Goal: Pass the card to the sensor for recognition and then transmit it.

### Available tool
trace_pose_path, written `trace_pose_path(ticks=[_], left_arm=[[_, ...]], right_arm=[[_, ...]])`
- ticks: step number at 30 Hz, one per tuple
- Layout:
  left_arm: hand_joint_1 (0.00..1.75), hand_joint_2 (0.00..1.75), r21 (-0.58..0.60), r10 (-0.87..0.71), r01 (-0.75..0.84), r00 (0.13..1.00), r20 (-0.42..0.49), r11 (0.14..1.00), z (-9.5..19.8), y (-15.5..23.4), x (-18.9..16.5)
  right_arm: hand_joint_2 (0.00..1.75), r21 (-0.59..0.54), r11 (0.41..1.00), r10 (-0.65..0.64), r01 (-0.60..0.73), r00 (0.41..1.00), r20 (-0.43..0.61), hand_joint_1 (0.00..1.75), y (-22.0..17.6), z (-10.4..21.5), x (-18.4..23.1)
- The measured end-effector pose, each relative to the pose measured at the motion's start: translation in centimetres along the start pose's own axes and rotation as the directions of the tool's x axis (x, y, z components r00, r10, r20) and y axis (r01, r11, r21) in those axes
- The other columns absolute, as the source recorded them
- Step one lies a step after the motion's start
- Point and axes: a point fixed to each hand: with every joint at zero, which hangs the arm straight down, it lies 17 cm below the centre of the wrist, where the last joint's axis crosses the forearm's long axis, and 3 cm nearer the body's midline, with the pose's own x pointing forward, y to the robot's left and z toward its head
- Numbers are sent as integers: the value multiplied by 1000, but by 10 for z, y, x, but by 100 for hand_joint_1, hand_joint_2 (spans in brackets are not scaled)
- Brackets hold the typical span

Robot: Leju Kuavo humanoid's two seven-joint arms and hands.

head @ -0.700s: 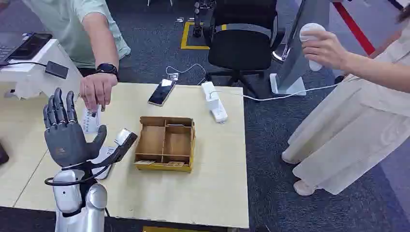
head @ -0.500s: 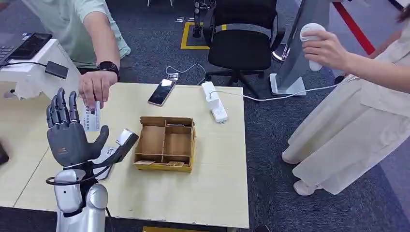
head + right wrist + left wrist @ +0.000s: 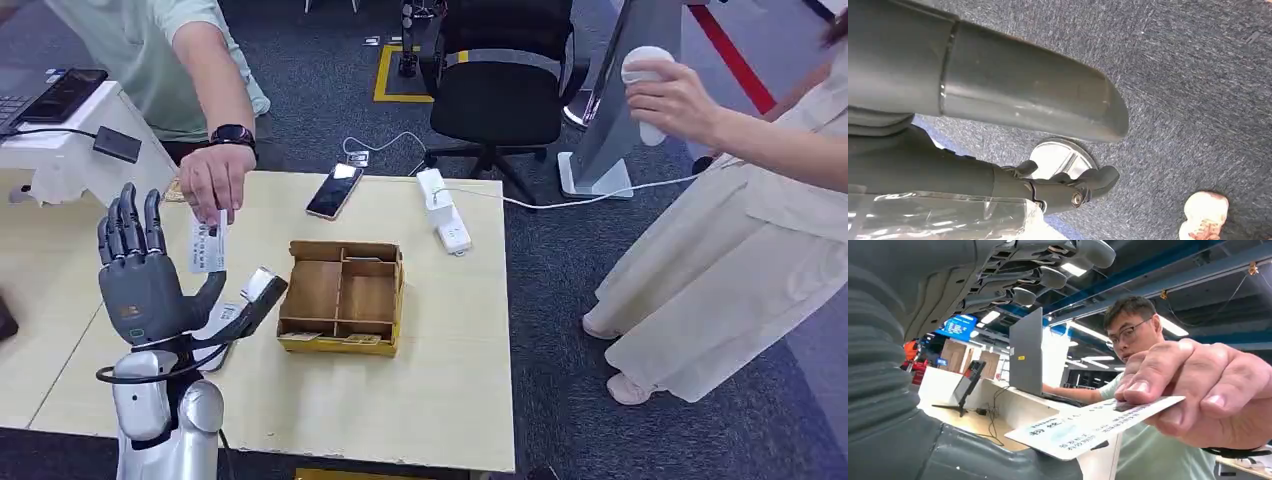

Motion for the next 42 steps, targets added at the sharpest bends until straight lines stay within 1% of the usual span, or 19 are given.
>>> trace_pose_path(ticks=[17,18,19,20,21,38,42], left_arm=[[0,175,0,-3,3,1000,13,1000,0,0,2],[28,175,0,-3,3,1000,13,1000,0,0,2],[152,175,0,-3,3,1000,13,1000,0,0,2],[161,175,-1,-3,3,1000,13,1000,1,0,2],[175,175,-1,-3,3,1000,13,1000,1,0,2],[175,175,0,17,-17,1000,10,1000,0,-1,2],[175,175,0,21,-21,1000,22,1000,1,-1,4]], right_arm=[[0,0,1000,1,-1,1000,0,0,0,0,0],[0,0,1000,1,-1,1000,0,0,0,0,0],[0,0,1000,1,-1,1000,0,0,0,0,0],[0,0,1000,1,-1,1000,0,0,0,0,0],[0,0,1000,1,-1,1000,0,0,0,0,0],[0,-2,1000,2,-2,1000,3,0,-1,0,1],[0,-2,1000,2,-2,1000,3,0,-1,0,2]])
